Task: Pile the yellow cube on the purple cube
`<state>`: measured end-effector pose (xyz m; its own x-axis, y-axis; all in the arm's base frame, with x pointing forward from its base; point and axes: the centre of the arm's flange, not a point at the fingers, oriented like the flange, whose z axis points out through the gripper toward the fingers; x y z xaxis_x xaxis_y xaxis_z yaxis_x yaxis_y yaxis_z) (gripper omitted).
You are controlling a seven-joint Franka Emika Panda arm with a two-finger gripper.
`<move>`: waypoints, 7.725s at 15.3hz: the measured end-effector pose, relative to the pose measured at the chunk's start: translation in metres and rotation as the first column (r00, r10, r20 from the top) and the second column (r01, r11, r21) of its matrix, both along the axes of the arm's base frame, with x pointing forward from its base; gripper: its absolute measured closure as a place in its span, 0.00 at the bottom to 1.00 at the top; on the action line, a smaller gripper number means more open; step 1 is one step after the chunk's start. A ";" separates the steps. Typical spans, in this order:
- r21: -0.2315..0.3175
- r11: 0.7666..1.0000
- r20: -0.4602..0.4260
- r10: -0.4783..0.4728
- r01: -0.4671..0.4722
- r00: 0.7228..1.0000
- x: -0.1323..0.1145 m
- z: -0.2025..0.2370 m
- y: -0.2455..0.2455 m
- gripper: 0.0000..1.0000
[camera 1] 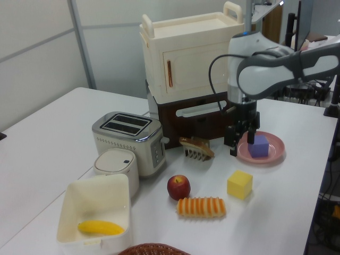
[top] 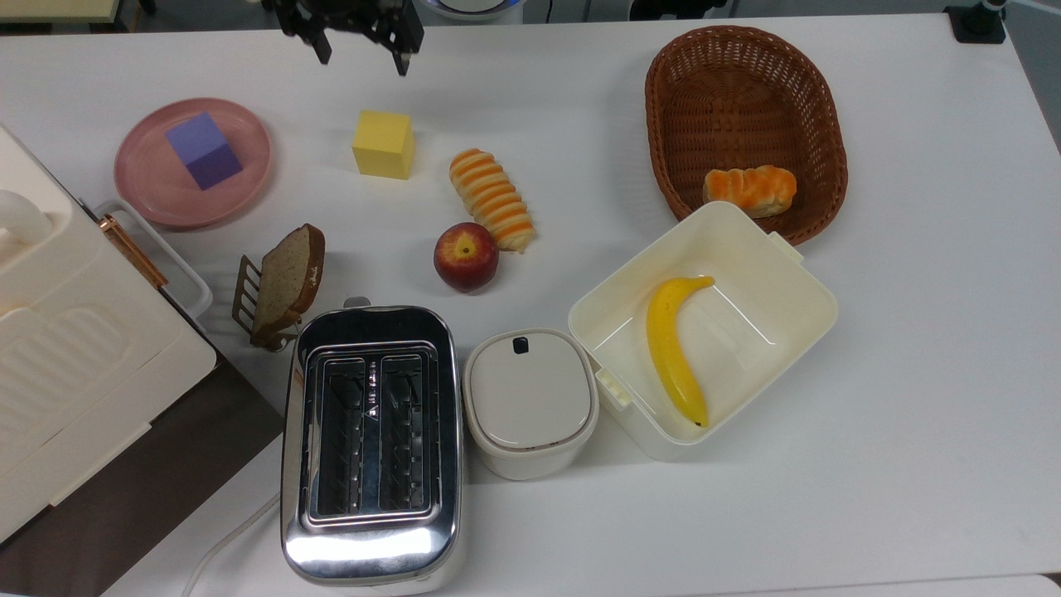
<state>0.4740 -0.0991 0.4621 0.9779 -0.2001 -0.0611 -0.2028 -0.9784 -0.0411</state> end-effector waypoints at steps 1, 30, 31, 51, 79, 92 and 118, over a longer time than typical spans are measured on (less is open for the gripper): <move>-0.008 1.000 -0.006 0.002 -0.002 1.000 0.001 -0.007 0.000 0.00; -0.090 0.996 -0.011 0.001 -0.002 1.000 0.014 -0.011 -0.001 0.00; -0.091 0.996 -0.011 0.001 -0.002 1.000 0.014 -0.011 -0.001 0.00; -0.105 0.995 0.000 0.004 -0.004 1.000 0.019 -0.005 0.001 0.00; -0.088 0.996 0.119 0.034 -0.024 0.992 -0.029 -0.062 0.019 0.00; -0.099 0.995 0.128 0.041 -0.029 0.991 -0.026 -0.122 0.021 0.00; -0.114 0.993 0.098 0.012 -0.001 0.995 -0.006 -0.118 0.000 0.00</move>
